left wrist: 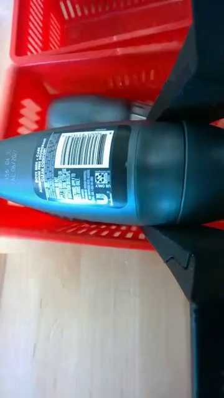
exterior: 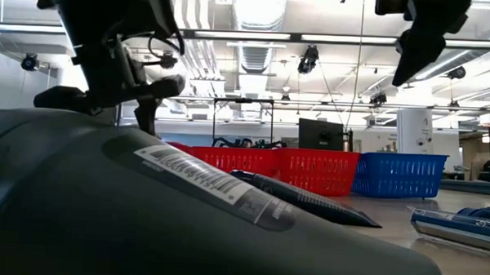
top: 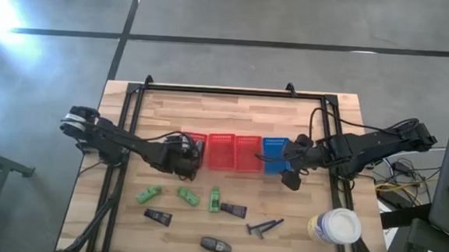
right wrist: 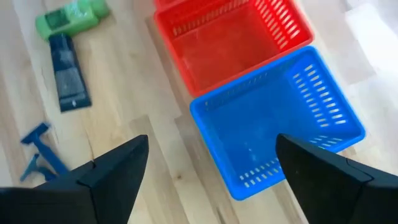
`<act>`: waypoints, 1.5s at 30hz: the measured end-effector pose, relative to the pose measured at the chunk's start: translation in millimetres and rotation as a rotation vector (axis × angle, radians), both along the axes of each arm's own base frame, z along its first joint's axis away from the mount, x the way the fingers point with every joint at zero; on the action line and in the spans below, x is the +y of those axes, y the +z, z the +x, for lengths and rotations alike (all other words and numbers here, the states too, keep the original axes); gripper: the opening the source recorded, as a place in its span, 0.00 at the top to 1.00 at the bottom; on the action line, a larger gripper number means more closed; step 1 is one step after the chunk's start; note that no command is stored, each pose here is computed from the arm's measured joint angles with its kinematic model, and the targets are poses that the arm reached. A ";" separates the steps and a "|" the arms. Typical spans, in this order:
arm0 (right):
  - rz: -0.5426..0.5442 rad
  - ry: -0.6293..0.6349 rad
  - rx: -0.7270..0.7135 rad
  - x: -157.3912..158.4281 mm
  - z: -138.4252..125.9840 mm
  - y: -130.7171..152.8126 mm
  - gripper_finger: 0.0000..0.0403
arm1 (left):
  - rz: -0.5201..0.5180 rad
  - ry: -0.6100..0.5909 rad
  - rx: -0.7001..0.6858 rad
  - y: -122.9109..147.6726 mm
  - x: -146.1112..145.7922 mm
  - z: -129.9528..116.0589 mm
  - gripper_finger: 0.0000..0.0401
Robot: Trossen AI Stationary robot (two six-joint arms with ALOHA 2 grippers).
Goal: Pick & Place Travel size toiletries
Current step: Put the black deodorant into the left red bin
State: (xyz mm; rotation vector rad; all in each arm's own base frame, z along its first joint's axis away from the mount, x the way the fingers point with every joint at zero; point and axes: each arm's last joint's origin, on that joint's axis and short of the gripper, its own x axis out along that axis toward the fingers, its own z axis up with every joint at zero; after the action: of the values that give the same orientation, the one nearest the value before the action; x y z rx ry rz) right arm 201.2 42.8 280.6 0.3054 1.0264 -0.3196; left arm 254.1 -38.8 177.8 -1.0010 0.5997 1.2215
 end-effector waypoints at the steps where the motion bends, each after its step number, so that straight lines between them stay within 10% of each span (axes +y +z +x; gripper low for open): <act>1: -0.001 -0.006 -0.004 -1.1 0.5 0.6 0.12 | 0.005 0.001 -0.001 -1.2 0.2 -0.5 0.43; 13: 0.016 -0.039 -0.012 -2.1 1.1 0.9 0.13 | 0.050 -0.096 -0.008 13.3 -3.1 8.6 0.31; 17: 0.025 -0.053 -0.013 -2.1 1.1 0.9 0.15 | 0.134 -0.339 -0.021 41.5 -20.3 22.0 0.31; 23: 0.025 -0.030 -0.007 -1.7 0.9 0.7 0.13 | 0.314 -1.039 -0.146 77.6 -83.4 42.2 0.30; 37: 0.054 0.026 0.055 -0.5 -3.3 -1.8 0.10 | 0.255 -1.693 -0.029 35.4 -183.9 88.0 0.30; 45: 0.055 0.026 0.082 -0.8 -5.7 -2.9 0.10 | 0.166 -1.760 0.120 19.9 -218.1 117.3 0.30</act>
State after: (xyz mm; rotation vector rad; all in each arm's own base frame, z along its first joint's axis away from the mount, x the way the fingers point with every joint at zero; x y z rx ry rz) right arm 195.5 42.0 277.7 0.3306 1.1205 -0.2824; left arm 371.5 -256.9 197.6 0.0010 1.0613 -0.2656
